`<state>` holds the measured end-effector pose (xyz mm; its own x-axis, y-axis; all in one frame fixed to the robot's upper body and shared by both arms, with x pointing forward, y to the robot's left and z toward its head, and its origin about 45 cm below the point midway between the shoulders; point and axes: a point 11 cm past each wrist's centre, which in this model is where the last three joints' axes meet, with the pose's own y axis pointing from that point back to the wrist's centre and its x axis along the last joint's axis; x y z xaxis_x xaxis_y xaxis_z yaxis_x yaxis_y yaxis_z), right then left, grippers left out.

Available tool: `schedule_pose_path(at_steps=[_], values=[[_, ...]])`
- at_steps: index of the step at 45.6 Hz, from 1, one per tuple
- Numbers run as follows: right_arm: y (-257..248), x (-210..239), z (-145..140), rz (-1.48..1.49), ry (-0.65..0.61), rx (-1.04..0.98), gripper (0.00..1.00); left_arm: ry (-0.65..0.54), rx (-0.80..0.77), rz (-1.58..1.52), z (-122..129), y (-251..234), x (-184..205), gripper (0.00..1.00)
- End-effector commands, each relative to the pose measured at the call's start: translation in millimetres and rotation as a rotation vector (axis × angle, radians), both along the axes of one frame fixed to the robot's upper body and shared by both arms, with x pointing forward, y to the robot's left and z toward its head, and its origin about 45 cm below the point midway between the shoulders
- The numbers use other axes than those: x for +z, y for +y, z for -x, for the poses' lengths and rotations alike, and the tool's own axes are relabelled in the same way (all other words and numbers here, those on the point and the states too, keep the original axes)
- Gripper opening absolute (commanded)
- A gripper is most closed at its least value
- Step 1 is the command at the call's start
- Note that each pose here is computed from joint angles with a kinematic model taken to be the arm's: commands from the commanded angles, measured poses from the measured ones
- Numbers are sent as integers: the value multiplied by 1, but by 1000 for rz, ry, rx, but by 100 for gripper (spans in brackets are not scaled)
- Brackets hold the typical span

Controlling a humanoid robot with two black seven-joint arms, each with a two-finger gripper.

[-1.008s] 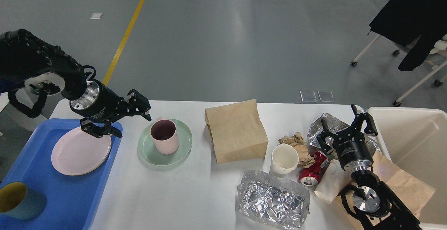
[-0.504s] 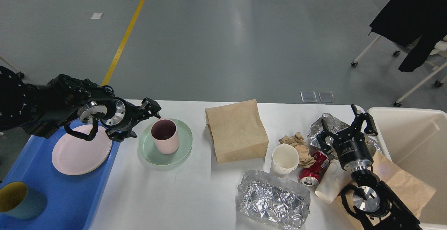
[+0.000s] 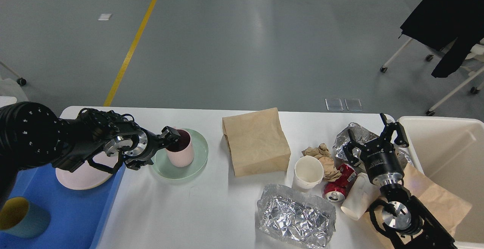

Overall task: Tidy desktop
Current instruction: 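Raise the left gripper and reach to the pink cup on the saucer, then grasp the pink cup with the left gripper and lift it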

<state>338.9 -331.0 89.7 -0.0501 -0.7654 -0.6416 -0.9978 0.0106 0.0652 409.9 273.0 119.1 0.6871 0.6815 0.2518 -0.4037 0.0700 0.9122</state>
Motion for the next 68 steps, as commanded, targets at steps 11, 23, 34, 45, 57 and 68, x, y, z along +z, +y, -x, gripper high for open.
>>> schedule_pose_path(at_steps=[11,23,34,45,57,68], values=[[0,0,0,-1,0,-1,100,-72,-20,-35,0,-9,-17,88],[0,0,0,0,0,0,100,-94,-27,-2,-2,-10,-14,67],[0,0,0,-1,0,-1,100,-66,-13,-1,5,-6,-21,51],[0,0,0,0,0,0,100,-53,-10,0,8,-6,-23,35],[0,0,0,0,0,0,100,-18,-24,26,12,-9,-25,16],[0,0,0,0,0,0,100,13,-16,22,14,-4,-23,0]])
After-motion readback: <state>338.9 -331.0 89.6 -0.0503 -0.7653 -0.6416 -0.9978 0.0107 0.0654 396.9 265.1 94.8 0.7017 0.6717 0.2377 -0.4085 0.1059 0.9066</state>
